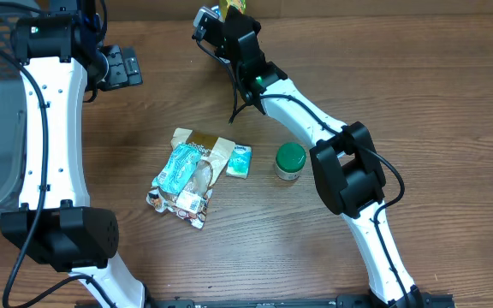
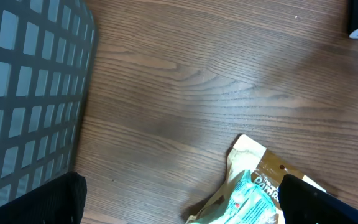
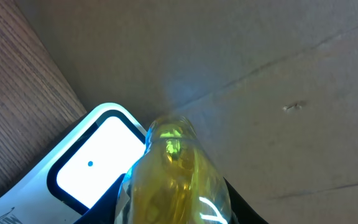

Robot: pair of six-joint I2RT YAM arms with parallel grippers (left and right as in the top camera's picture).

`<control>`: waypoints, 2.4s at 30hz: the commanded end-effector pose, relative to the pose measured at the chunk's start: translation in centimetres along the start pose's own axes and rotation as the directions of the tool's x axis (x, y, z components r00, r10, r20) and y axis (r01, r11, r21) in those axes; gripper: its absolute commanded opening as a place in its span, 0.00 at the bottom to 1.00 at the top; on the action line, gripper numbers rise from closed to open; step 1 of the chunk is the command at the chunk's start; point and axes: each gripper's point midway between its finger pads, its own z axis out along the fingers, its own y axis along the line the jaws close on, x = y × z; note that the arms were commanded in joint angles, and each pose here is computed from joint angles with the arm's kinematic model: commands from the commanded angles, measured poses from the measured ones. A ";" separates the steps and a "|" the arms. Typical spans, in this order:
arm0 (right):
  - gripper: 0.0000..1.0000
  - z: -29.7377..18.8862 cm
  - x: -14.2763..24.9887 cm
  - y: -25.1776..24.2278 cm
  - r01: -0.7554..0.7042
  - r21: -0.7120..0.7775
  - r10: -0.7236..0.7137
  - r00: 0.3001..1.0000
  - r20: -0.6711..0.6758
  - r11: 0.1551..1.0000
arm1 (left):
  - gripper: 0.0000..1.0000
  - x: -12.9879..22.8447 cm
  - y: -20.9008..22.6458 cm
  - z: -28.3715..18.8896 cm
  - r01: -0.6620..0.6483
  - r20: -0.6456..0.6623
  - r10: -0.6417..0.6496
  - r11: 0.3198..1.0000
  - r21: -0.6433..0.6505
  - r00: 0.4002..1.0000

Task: Scan the item barcode
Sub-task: 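Carry the yellow bottle up to the white scanner with the right gripper, then move the bottle right and set it upright on the table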

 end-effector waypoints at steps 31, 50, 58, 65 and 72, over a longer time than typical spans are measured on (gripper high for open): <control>0.28 -27.3 23.3 -11.9 -0.817 0.396 0.648 -0.037 -0.761 0.419 | 1.00 -0.4 0.2 -1.0 0.016 0.029 -0.016 1.000 0.003 0.999; 0.69 -27.4 32.5 -4.8 -0.782 0.494 0.606 -0.192 -0.772 0.380 | 1.00 -0.4 0.2 -1.0 0.016 0.029 -0.016 1.000 0.003 0.999; 1.00 -27.6 30.0 -8.9 -0.789 0.491 0.637 -0.169 -0.752 0.370 | 1.00 -0.4 0.2 -1.0 0.016 0.029 -0.016 1.000 0.003 0.999; 1.00 -30.0 25.1 -15.5 -0.805 0.480 0.682 -0.132 -0.719 0.350 | 0.99 -0.4 0.2 -1.0 0.017 0.029 -0.017 1.000 0.003 0.999; 1.00 -31.1 21.6 -13.7 -0.886 0.389 0.604 -0.169 -0.779 0.254 | 0.99 -0.4 0.2 -1.0 0.016 0.029 -0.016 1.000 0.003 0.999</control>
